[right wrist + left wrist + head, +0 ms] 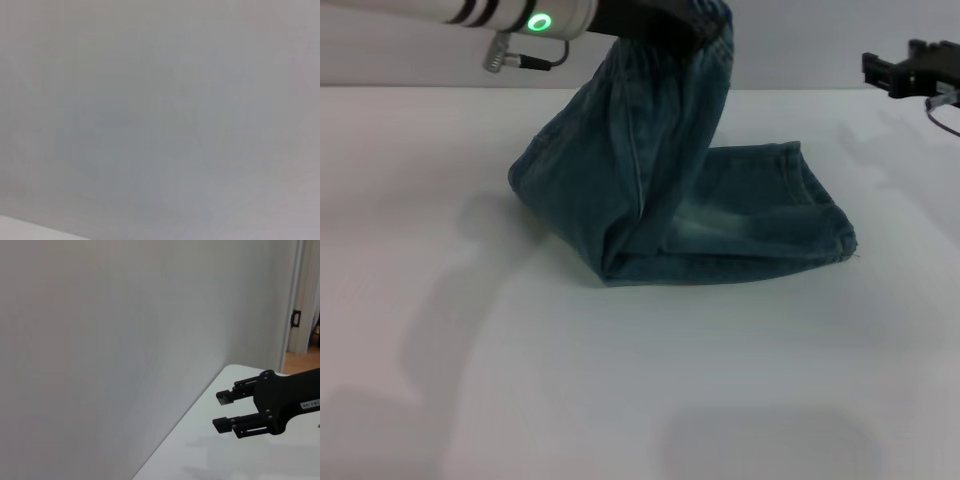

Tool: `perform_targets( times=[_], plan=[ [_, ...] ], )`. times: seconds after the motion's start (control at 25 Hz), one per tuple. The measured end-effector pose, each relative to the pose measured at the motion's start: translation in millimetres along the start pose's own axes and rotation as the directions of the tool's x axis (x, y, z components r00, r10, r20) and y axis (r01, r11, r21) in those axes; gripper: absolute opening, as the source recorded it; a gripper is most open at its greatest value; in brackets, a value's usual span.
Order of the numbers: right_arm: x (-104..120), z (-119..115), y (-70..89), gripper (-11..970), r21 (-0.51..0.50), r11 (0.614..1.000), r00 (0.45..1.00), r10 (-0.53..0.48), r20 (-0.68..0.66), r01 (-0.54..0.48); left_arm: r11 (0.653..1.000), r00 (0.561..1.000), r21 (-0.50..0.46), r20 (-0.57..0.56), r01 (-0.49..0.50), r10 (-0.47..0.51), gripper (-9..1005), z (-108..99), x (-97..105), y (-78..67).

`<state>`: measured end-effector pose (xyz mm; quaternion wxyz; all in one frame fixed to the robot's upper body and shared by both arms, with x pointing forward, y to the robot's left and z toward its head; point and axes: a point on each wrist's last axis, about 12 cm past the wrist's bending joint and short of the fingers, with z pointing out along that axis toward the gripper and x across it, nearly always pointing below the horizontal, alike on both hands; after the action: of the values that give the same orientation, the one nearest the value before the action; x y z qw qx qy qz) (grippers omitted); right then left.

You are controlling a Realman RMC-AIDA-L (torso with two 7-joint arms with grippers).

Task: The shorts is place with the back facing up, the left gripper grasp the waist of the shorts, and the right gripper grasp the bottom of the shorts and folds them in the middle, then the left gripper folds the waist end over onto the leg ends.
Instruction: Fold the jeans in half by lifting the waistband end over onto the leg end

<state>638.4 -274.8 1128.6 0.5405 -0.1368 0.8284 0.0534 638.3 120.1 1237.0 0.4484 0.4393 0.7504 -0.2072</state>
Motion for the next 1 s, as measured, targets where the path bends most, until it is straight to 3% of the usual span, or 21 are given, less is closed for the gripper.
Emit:
perform_targets(
  times=[0.52, 0.76, 0.92, 1.0],
  plan=[
    [14.2, -11.9, -28.8, 596, 0.092, 0.994, 0.998, 0.065, -0.001, -0.065, 0.997, 0.999, 0.079, 0.032, -0.001, -0.002, 161, 27.8, -1.5, -37.7],
    [14.9, -11.9, -29.1, 595, 0.093, 0.993, 0.998, 0.066, -0.002, -0.065, 0.994, 0.990, 0.051, 0.100, 0.093, -0.098, 176, 32.9, 5.8, -35.3],
    [16.4, -11.3, -27.8, 594, 0.090, 0.994, 0.998, 0.064, -0.008, -0.063, 0.993, 0.987, 0.051, 0.113, 0.105, -0.110, 185, 32.7, 6.6, -35.3],
    [16.7, -11.2, -27.6, 595, 0.089, 0.994, 0.998, 0.065, -0.009, -0.064, 0.993, 0.987, 0.053, 0.115, 0.108, -0.113, 249, 32.6, 6.7, -35.4]
  ],
)
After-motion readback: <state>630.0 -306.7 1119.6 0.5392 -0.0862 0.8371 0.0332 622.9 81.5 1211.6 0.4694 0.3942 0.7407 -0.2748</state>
